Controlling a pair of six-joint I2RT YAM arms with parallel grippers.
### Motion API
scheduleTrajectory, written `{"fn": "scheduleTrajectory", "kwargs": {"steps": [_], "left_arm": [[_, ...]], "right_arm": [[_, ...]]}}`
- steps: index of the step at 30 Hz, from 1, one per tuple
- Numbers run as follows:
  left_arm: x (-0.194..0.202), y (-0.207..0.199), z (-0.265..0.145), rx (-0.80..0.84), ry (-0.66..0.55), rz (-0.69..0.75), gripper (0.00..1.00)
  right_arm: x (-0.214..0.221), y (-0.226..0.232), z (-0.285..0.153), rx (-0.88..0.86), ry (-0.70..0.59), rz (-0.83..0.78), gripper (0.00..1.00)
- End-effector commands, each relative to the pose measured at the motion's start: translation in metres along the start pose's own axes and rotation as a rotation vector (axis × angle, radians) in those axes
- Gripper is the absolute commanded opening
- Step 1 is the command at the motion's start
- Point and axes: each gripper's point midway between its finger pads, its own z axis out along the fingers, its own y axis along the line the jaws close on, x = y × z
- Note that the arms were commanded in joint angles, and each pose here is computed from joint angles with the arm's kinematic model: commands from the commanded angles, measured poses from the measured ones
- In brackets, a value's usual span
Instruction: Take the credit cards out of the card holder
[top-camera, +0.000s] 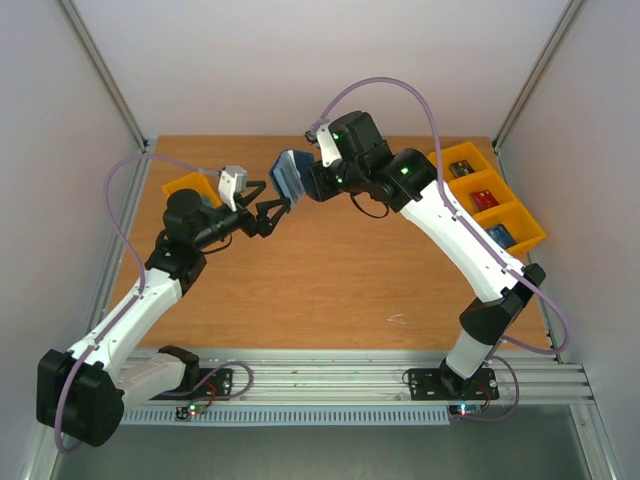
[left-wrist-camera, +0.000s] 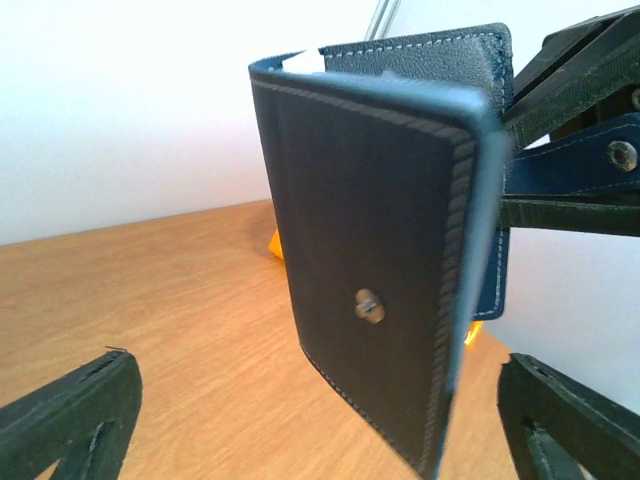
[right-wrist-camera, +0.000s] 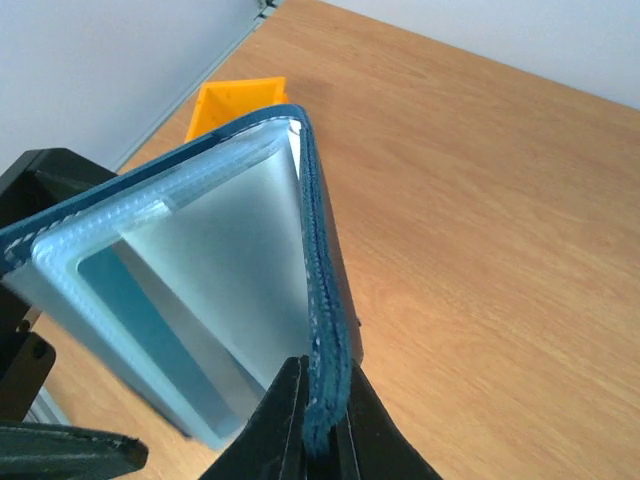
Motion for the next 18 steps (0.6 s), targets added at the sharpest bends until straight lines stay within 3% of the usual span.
{"fn": "scheduleTrajectory", "kwargs": {"steps": [1,7,12,18], "left_arm": [[-0.032,-0.004,-0.003,-0.021,-0.101,0.104,0.93],[-0.027,-0.008,-0.004,0.004,-0.090,0.097,0.92],[-0.026,-0.012,-0.008,0.023,-0.093,0.089,0.56],[-0.026,-0.018,-0.010,0.055,-0.094,0.075,0.31]], "right_arm": [[-0.010,0.012,-0.003,-0.052,-0.028,0.015,0.01],[-0.011,0.009,-0.008,-0.035,-0.037,-0.007,0.01],[-0.016,0.012,-0.020,-0.117,-0.054,-0.029,0.01],[-0.019,0.014,-0.031,-0.237,-0.078,-0.010,0.01]]}}
